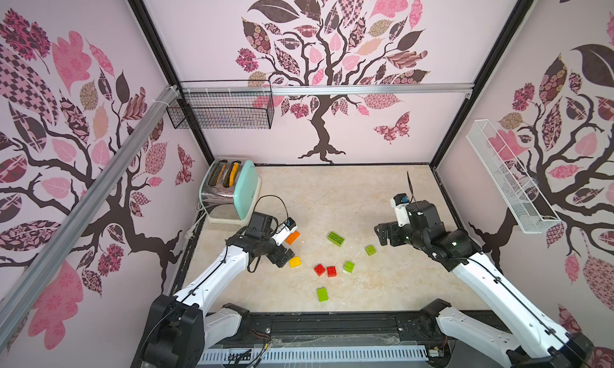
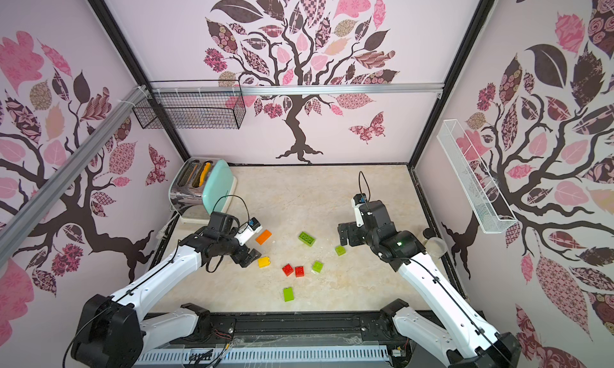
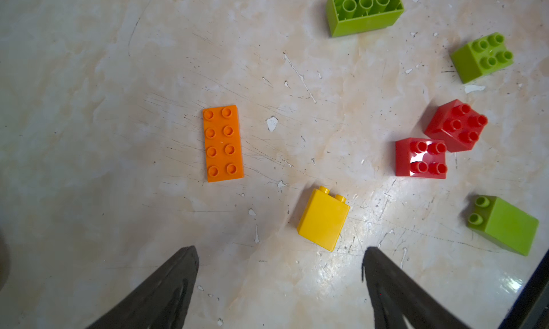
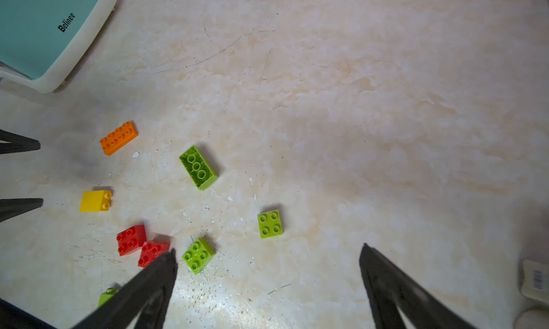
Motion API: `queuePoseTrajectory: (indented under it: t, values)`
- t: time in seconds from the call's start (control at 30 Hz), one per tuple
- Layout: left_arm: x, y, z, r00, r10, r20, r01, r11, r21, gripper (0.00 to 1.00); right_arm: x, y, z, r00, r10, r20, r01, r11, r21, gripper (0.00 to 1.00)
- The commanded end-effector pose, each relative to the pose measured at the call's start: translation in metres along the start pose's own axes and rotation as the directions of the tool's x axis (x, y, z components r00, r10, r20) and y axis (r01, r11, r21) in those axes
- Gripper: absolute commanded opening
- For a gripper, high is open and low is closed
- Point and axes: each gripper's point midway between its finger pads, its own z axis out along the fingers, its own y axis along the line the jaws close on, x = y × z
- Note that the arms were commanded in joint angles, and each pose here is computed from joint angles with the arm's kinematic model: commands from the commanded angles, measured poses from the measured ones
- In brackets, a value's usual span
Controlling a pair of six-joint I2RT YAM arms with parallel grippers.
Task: Assemble a giraffe with lego
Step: Pick up the lego brick from the center of the board.
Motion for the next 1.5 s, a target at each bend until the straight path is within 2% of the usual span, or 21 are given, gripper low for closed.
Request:
queuePoseTrajectory:
  t: [0.0,0.17,0.3,0.47,0.6,0.77,0.9,0.97,1.07,1.27,1.47]
  values:
    - [0.002,-0.008,0.005,0.999,0.028,-0.014,-0.028,0.999,0.038,0.93,0.002,-0.015,-0.004,0.999,-0.016,0.029,0.014,0.997,0.075,0.99]
    - [0.019,-0.025,0.014,0.994,0.094,-0.060,-0.089,0.992,0.094,0.92,0.002,-0.021,0.000,1.000,-0.018,0.021,0.015,0.994,0.111,0.99]
    - [0.019,-0.027,0.017,0.996,0.069,-0.064,-0.062,0.993,0.100,0.92,0.005,-0.023,0.004,1.000,-0.013,-0.002,0.014,0.992,0.129,0.99]
    - [0.024,-0.039,0.026,0.989,0.114,-0.092,-0.101,0.986,0.129,0.93,0.004,-0.027,0.002,1.000,-0.006,0.009,0.005,0.989,0.147,0.99]
    - [0.026,-0.038,0.035,0.986,0.124,-0.111,-0.113,0.988,0.103,0.92,0.005,-0.028,0.002,1.000,-0.005,0.004,0.004,0.989,0.150,1.00]
    - [0.023,-0.028,0.043,0.988,0.058,-0.140,-0.050,0.997,0.056,0.88,0.005,-0.029,0.002,1.000,-0.007,0.004,0.006,0.987,0.161,1.00]
    - [0.023,-0.022,0.053,0.980,0.075,-0.182,-0.074,0.997,0.013,0.86,0.004,-0.029,0.001,1.000,-0.005,0.011,0.003,0.987,0.159,0.99]
    - [0.021,-0.013,0.055,0.979,0.048,-0.200,-0.056,0.998,-0.032,0.86,0.004,-0.031,0.000,1.000,-0.008,0.013,0.006,0.986,0.166,0.99]
    - [0.016,-0.004,0.058,0.983,0.009,-0.181,-0.025,0.996,-0.087,0.82,0.003,-0.031,-0.003,1.000,-0.011,0.022,0.007,0.986,0.167,0.99]
    - [0.017,0.000,0.062,0.979,-0.034,-0.200,0.013,0.994,-0.105,0.76,0.004,-0.034,-0.008,0.999,-0.013,0.032,0.007,0.984,0.177,0.99]
    - [0.021,-0.016,0.062,0.977,-0.049,-0.205,0.045,0.999,-0.024,0.70,0.003,-0.035,-0.011,0.999,-0.014,0.051,0.004,0.983,0.181,1.00]
